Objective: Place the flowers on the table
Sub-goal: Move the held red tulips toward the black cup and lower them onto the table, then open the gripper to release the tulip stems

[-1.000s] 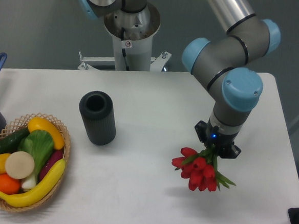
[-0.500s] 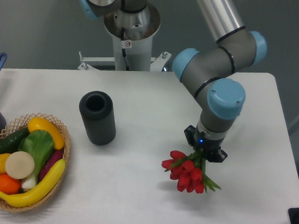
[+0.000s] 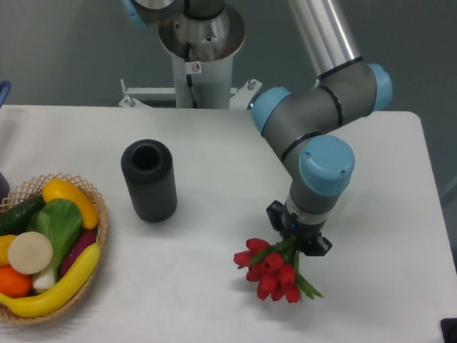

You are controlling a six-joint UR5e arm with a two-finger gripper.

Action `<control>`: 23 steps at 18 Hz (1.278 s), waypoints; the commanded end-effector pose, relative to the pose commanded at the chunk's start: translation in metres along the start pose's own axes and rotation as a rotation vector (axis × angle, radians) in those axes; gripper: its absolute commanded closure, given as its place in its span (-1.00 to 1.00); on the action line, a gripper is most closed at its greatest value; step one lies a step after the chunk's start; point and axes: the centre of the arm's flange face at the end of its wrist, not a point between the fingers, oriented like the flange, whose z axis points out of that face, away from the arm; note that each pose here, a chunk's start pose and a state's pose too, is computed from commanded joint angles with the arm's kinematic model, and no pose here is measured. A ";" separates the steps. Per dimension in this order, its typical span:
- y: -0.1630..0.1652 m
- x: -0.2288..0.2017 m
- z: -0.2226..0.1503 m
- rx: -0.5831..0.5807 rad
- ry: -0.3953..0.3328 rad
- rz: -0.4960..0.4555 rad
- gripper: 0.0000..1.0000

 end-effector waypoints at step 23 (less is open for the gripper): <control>0.024 0.006 -0.027 0.040 -0.114 -0.036 -1.00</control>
